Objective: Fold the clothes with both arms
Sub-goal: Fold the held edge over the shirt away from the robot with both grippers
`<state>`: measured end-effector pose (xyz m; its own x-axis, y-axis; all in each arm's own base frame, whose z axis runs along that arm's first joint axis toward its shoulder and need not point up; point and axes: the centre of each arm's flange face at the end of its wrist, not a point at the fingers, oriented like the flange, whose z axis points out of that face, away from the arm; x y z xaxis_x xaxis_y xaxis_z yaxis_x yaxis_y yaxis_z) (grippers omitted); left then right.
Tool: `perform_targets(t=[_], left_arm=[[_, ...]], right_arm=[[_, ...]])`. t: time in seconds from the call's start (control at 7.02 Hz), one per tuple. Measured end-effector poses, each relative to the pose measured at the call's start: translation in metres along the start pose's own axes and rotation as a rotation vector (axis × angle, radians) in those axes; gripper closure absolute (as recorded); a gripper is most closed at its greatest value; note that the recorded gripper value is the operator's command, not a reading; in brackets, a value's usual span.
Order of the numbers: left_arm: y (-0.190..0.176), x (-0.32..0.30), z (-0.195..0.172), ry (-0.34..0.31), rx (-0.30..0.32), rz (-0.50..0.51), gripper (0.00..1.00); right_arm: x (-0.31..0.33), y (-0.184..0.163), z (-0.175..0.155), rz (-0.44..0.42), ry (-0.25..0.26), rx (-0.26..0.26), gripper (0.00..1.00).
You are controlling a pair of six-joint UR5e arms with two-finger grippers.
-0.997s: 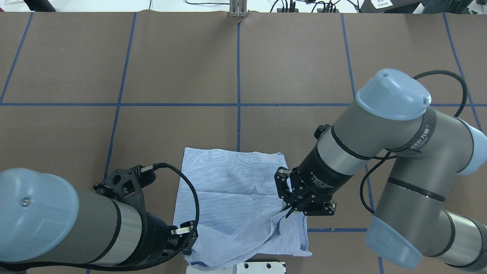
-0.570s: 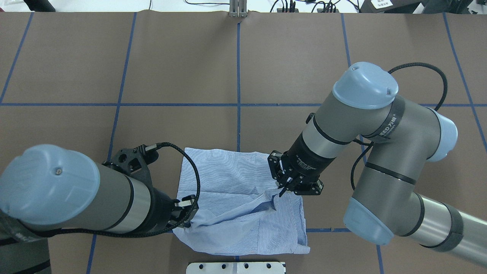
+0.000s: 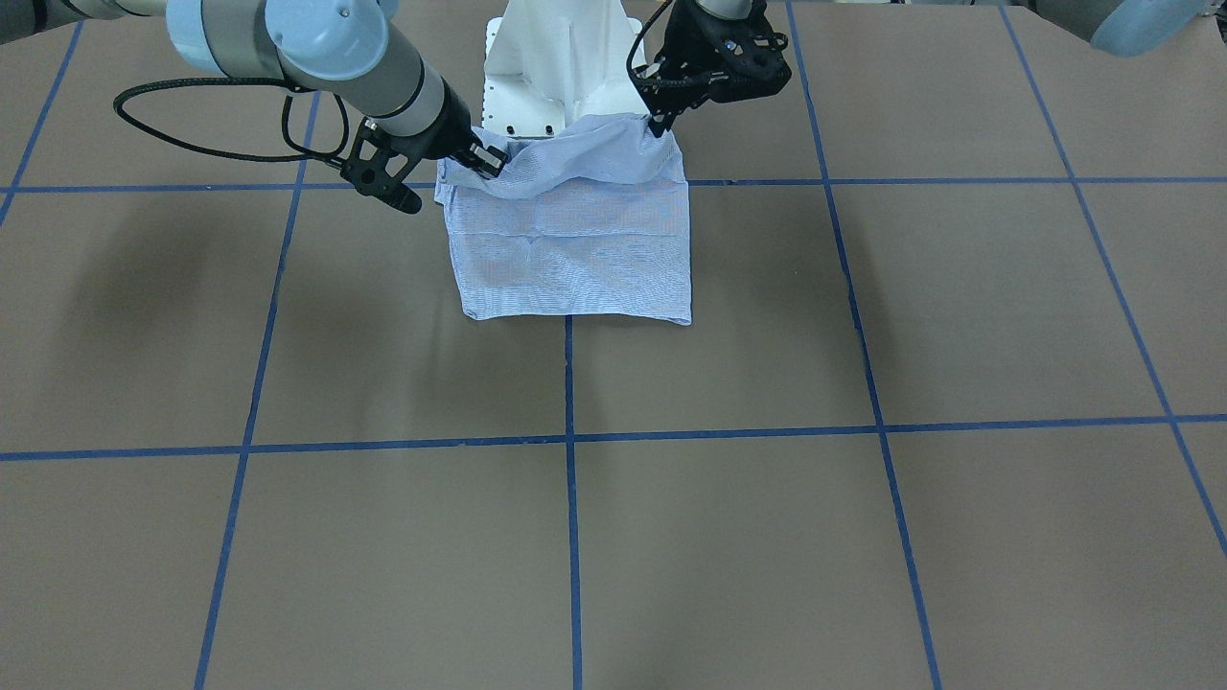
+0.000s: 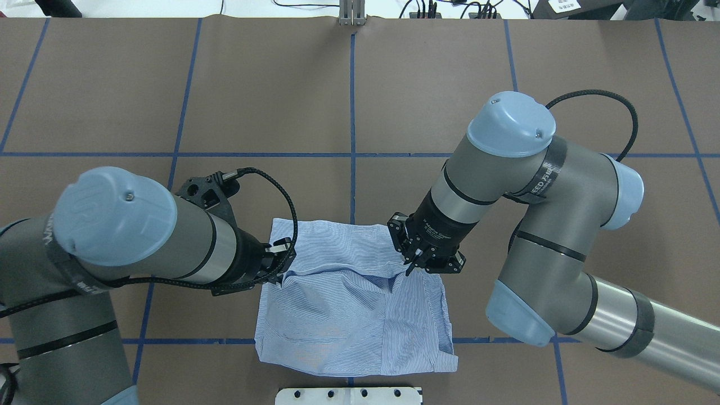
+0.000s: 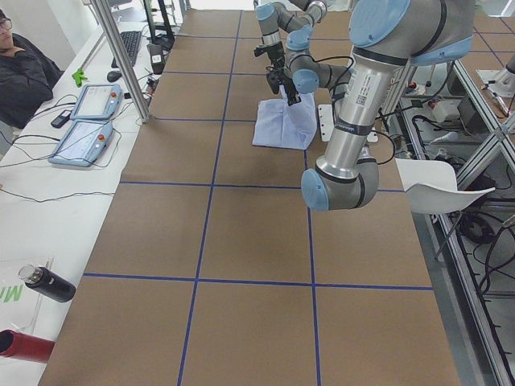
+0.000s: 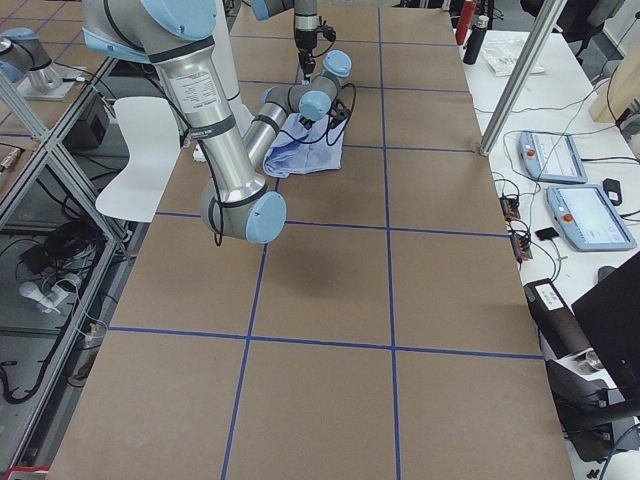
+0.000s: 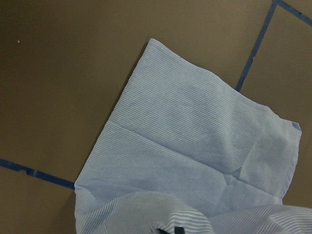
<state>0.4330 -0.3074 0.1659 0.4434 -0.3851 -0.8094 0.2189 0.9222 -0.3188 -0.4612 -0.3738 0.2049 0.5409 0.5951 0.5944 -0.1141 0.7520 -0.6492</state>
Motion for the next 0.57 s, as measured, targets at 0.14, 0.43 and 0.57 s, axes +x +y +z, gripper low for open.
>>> perform_targets(t=[0.14, 0.43, 0.57], left_arm=[[-0.014, 0.003, 0.016, 0.013, 0.011, -0.004, 1.0], [-0.039, 0.003, 0.03, 0.014, 0.04, -0.023, 1.0], [-0.049, 0.001, 0.034, 0.006, 0.053, -0.034, 1.0]], right_arm=[[-0.008, -0.004, 0.004, 0.004, -0.001, 0.016, 1.0], [-0.029, -0.019, 0.014, 0.024, 0.005, 0.061, 1.0], [-0.034, -0.029, 0.019, 0.032, 0.012, 0.075, 1.0]])
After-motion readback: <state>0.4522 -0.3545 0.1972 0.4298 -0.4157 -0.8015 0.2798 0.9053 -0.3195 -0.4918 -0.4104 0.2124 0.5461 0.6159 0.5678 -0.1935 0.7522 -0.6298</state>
